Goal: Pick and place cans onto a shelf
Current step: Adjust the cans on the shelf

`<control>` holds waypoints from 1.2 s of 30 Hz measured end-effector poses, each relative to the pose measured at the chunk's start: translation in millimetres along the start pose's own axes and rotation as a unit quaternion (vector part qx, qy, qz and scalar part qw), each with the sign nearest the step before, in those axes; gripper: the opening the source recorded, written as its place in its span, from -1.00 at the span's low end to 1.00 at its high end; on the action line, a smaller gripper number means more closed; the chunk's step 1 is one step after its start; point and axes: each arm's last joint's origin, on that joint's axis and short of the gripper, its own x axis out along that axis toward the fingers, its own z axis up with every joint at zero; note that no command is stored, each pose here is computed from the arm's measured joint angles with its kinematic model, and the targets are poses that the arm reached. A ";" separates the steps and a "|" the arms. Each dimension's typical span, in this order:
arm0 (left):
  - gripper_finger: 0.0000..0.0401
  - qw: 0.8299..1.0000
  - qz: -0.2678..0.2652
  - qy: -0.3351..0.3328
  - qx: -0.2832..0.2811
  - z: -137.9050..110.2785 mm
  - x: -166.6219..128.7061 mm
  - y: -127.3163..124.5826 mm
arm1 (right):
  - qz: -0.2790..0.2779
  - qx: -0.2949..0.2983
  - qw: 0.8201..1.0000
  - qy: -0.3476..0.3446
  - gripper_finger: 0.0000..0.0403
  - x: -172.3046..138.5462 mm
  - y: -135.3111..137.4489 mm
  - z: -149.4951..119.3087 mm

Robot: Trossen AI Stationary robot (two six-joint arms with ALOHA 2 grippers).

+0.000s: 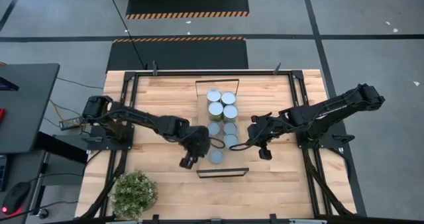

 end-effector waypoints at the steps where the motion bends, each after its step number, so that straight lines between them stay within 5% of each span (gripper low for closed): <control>1: -0.97 1.000 0.000 0.002 0.007 -0.1 0.3 -1.3 | 0.000 0.000 1.000 0.001 -0.97 0.1 0.0 -0.1; 7: -0.97 0.999 0.020 0.031 -0.002 -6.8 -3.4 6.0 | 0.000 0.003 1.000 0.000 -0.97 0.1 0.0 0.0; 20: -0.97 0.995 0.007 -0.085 0.043 12.7 48.5 10.1 | -0.005 -0.003 1.000 -0.012 -0.97 0.1 0.0 2.2; 36: -0.97 0.997 0.001 -0.054 0.061 11.1 28.1 -6.8 | -0.012 0.007 1.000 0.007 -0.97 4.2 4.0 -7.4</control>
